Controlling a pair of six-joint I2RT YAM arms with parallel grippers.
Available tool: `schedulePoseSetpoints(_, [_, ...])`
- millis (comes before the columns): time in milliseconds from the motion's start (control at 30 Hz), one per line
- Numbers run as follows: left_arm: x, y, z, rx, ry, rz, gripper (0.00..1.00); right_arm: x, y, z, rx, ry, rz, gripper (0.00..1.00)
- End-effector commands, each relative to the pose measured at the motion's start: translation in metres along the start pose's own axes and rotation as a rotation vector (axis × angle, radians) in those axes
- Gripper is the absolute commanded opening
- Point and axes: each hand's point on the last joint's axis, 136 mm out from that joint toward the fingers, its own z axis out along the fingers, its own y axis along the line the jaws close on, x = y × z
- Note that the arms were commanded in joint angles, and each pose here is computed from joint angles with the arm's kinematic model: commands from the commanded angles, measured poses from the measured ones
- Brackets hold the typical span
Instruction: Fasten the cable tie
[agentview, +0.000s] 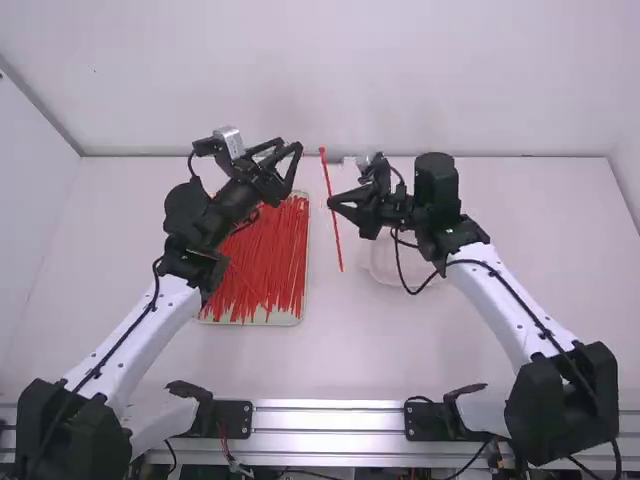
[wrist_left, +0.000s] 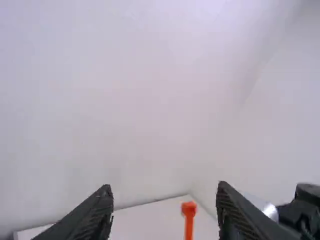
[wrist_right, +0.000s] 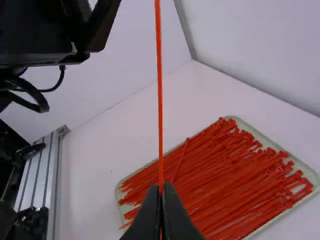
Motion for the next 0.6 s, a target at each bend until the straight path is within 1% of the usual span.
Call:
schedulePoseSetpoints(0, [-0.017,-0.016,-0.006,0.101,0.013,0.073,0.63,-0.016,0.011,-0.015,-0.09,-0.034,-0.06,0.0])
schedulePoseSetpoints(33, [-0.019,-0.017,-0.008,0.116,0.02,0.089,0.63,-0.017,0.01,-0.019,-0.096,-0.038,-0.059,0.0])
schedulePoseSetpoints(67, [-0.023,-0.02,-0.01,0.146,0.036,0.115,0.69,-0.018,0.009,-0.024,-0.104,-0.044,-0.057,0.0])
schedulePoseSetpoints(100, [-0.024,-0.023,-0.011,0.169,0.051,0.134,0.71,-0.019,0.008,-0.026,-0.109,-0.048,-0.063,0.0])
schedulePoseSetpoints(167, [-0.024,-0.036,-0.014,0.258,0.092,0.205,0.79,-0.02,0.008,-0.033,-0.132,-0.057,-0.104,0.0])
schedulePoseSetpoints(267, [-0.019,-0.049,-0.015,0.352,0.129,0.259,0.84,-0.021,0.009,-0.036,-0.141,-0.064,-0.128,0.0])
schedulePoseSetpoints(300, [-0.017,-0.059,-0.017,0.418,0.151,0.295,0.86,-0.022,0.01,-0.036,-0.147,-0.069,-0.145,0.0])
schedulePoseSetpoints(400, [-0.016,-0.069,-0.019,0.488,0.175,0.341,0.91,-0.026,0.011,-0.036,-0.148,-0.081,-0.17,0.0])
schedulePoseSetpoints(533, [-0.014,-0.065,-0.012,0.478,0.217,0.355,0.94,-0.03,0.011,-0.037,-0.149,-0.094,-0.196,0.0])
schedulePoseSetpoints(567, [-0.01,-0.064,-0.011,0.498,0.253,0.384,0.97,-0.032,0.012,-0.037,-0.149,-0.099,-0.207,0.0])
